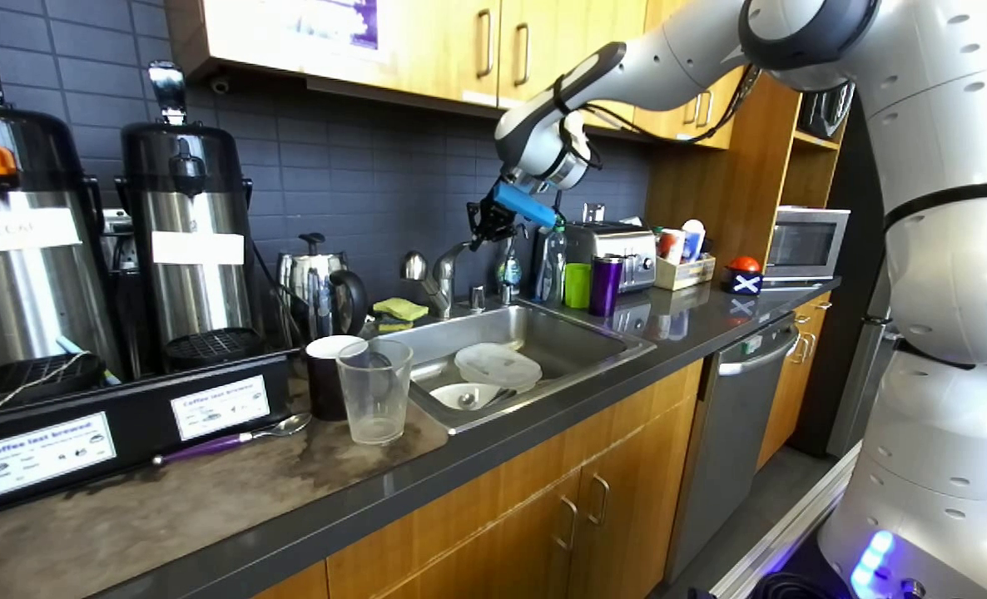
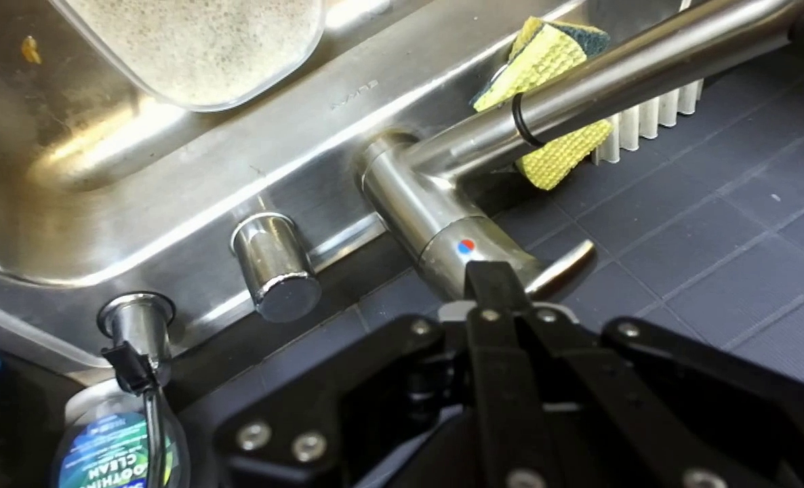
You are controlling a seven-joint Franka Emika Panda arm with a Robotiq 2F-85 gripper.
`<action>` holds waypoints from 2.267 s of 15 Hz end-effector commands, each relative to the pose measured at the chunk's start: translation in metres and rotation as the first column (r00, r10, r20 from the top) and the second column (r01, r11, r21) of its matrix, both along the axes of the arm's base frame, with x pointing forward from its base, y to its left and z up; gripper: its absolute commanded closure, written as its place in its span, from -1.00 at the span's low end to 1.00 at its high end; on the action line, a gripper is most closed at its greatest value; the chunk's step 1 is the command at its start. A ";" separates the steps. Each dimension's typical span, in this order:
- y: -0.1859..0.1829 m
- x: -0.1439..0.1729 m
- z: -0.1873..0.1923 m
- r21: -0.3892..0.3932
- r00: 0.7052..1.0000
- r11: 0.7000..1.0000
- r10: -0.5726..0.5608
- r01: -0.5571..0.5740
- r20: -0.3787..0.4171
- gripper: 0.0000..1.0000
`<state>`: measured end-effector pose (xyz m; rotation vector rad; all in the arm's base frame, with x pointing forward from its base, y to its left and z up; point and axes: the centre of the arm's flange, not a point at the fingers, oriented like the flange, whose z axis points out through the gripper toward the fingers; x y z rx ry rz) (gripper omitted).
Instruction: Move the faucet head to the left and then push the faucet handle upwards
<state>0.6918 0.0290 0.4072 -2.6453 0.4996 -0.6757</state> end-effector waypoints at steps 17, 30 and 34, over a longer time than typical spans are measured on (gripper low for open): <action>0.024 0.007 0.032 0.127 0.997 0.992 -0.015 0.004 0.082 1.00; 0.015 -0.003 0.011 0.185 0.997 0.980 -0.071 0.072 -0.007 1.00; 0.012 -0.009 0.002 0.192 0.996 0.977 -0.083 0.087 -0.028 1.00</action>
